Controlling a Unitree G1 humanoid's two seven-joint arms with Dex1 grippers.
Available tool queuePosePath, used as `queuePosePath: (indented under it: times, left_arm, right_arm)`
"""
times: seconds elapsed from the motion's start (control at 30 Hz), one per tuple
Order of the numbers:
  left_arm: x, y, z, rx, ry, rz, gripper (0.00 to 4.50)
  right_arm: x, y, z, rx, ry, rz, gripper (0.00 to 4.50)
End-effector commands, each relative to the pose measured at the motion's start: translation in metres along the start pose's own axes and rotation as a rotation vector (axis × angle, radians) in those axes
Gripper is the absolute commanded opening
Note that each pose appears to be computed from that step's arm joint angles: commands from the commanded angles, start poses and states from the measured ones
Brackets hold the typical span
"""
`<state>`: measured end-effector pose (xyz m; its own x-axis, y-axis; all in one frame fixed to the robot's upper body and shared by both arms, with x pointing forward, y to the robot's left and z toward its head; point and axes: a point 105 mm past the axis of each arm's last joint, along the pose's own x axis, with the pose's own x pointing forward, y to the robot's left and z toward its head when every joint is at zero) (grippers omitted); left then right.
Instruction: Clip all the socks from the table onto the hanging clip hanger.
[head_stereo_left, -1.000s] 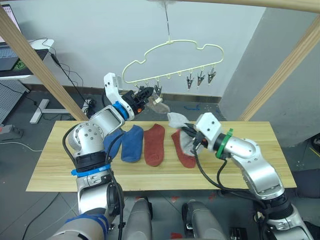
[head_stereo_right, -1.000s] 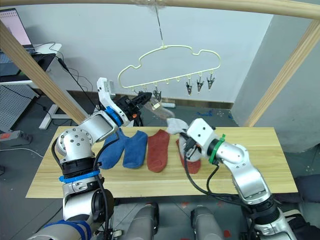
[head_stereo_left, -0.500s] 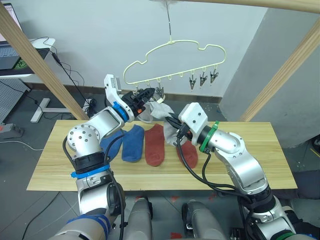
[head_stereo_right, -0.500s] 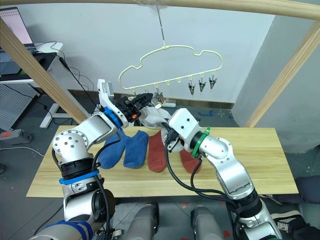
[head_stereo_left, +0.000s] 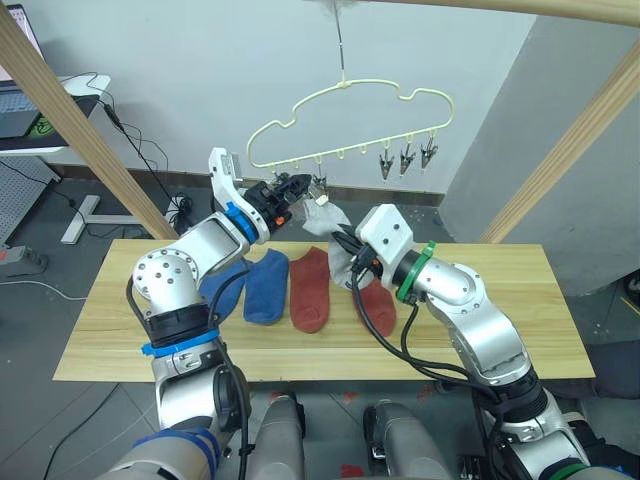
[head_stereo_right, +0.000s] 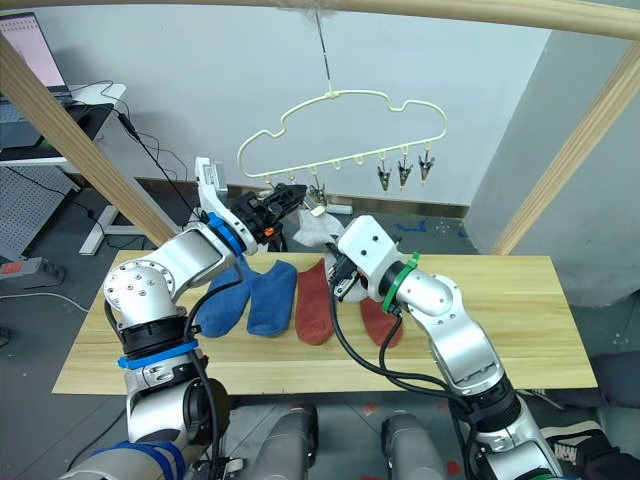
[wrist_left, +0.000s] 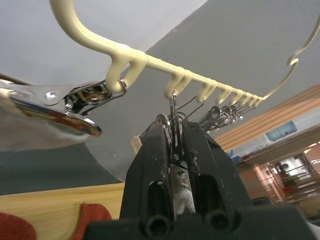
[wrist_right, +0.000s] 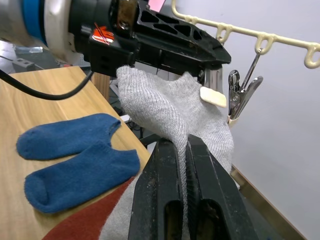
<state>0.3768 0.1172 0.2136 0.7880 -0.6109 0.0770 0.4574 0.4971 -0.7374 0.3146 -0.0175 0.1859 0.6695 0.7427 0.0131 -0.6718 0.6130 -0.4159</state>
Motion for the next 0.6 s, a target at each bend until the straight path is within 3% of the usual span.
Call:
queuePosePath:
  times: [0.03,0.2,0.6]
  left_arm:
    - [-0.0001,-0.0083,0.0015,0.016,-0.001,-0.041,0.09]
    - [0.0005,-0.0090,0.0018,0.070,-0.002,-0.048,0.09]
    - [-0.0072,-0.0074,0.0039,0.108,-0.019,-0.039,3.70]
  right_arm:
    - [0.0009,-0.0031,0.0138,-0.036,-0.057,-0.021,0.03]
    - [0.0048,-0.0048,0.0159,-0.029,-0.073,-0.031,0.03]
    - [0.0079,-0.0017,0.0157,0.031,-0.083,-0.019,0.00]
